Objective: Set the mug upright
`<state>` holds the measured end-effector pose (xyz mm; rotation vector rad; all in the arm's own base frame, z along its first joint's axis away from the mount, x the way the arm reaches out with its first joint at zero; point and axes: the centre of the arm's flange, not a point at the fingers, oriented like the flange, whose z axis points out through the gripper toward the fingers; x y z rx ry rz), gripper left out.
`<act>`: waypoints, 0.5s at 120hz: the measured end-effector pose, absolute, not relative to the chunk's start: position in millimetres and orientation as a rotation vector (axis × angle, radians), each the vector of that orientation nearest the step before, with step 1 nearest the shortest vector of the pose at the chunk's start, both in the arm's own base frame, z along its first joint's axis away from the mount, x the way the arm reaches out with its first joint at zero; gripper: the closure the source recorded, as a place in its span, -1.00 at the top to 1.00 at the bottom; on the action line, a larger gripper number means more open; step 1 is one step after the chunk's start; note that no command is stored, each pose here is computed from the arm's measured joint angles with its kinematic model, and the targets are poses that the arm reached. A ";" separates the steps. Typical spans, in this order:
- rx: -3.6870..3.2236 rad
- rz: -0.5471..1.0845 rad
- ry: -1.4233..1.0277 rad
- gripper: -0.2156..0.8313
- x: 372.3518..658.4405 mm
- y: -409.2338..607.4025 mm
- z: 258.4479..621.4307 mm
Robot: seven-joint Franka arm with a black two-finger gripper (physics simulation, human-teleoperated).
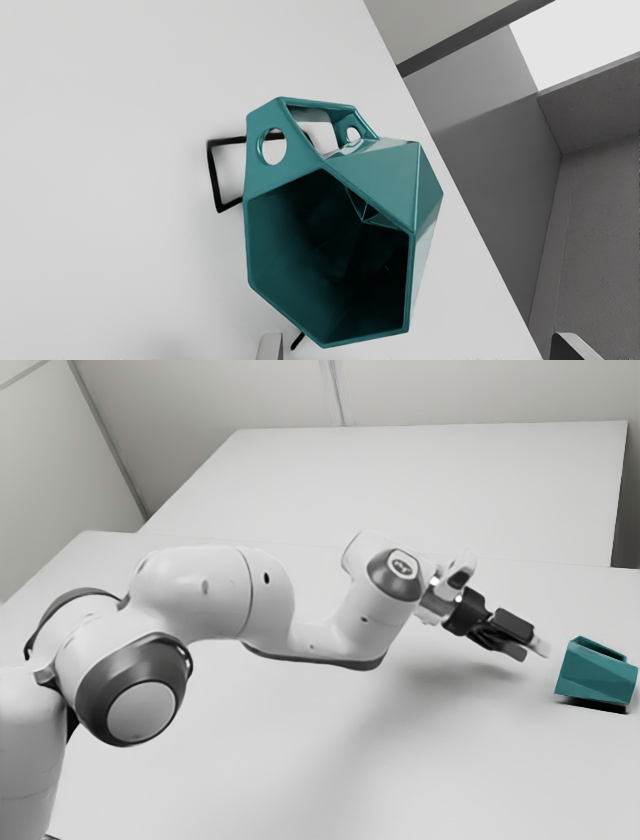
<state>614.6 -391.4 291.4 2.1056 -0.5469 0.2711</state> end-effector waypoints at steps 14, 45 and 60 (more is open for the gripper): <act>2.104 0.256 -0.545 0.54 611.2 -400.7 289.0; 2.095 0.237 -0.555 0.54 606.4 -425.4 283.0; 2.092 0.235 -0.558 0.54 607.7 -434.2 279.1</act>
